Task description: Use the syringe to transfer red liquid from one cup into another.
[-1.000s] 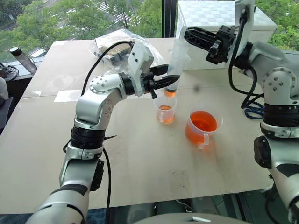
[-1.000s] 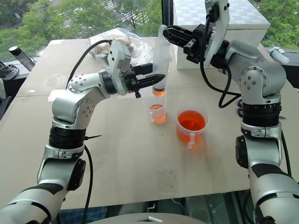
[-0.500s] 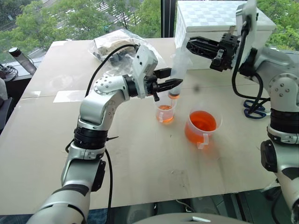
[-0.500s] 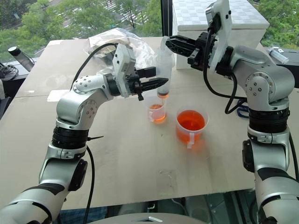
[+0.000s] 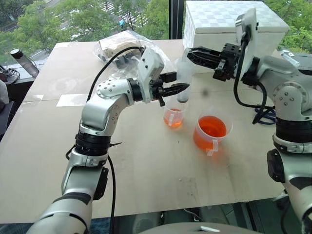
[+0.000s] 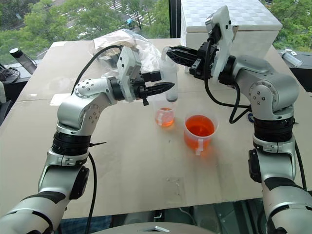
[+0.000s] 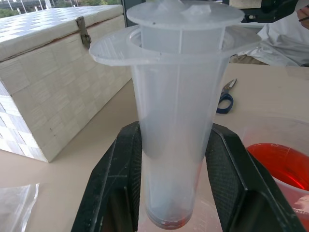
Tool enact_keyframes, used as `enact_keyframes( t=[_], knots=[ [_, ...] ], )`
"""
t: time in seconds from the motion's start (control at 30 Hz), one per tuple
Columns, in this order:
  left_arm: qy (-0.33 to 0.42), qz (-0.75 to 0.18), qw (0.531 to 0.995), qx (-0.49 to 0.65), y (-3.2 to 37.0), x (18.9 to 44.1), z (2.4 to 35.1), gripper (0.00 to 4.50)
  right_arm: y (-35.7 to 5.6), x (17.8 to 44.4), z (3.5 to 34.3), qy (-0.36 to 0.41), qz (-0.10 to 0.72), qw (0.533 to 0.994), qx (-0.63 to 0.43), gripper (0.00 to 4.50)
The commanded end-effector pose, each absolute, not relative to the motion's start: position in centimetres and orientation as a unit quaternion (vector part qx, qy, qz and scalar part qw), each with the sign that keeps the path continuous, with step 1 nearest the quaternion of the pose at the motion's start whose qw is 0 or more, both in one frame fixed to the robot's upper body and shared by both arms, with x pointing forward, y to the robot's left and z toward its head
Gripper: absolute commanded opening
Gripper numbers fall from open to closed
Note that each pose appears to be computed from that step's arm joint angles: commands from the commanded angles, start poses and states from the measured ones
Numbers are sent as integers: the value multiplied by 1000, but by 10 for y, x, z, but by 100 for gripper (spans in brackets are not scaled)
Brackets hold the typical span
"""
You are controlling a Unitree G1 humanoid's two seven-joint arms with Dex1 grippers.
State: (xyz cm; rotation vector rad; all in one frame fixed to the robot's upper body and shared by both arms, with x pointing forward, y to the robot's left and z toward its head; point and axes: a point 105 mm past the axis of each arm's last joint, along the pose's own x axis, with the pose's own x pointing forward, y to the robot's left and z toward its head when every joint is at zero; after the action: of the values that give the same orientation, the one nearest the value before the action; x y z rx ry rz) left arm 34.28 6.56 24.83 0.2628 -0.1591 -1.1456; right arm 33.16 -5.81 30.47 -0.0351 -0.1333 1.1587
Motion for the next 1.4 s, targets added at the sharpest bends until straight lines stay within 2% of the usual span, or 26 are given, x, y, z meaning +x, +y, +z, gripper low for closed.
enact_keyframes(
  t=[0.03,0.33,0.83,0.87,0.93,0.97,1.03,1.2,1.4],
  knots=[
    [-156,-527,825,136,70,331,293,139,-41,317,297,-42,588,808,-12,3],
    [-144,-530,823,144,75,321,292,139,-39,314,309,-41,594,803,40,3],
    [-125,-523,830,150,87,311,291,139,-45,325,299,-24,568,821,43,3],
    [-125,-523,830,151,88,311,291,139,-45,324,300,-23,573,818,44,64],
    [-124,-521,831,151,88,311,291,139,-48,323,304,-31,575,816,45,142],
    [-124,-520,831,151,89,311,291,139,-51,323,307,-38,576,815,45,198],
    [-124,-518,832,152,90,311,292,139,-62,321,313,-49,576,814,45,284],
    [-126,-518,833,149,91,309,295,139,-90,316,323,-57,581,810,59,284],
    [-116,-501,846,142,105,306,304,139,-136,325,323,-62,524,847,70,284]
  ],
)
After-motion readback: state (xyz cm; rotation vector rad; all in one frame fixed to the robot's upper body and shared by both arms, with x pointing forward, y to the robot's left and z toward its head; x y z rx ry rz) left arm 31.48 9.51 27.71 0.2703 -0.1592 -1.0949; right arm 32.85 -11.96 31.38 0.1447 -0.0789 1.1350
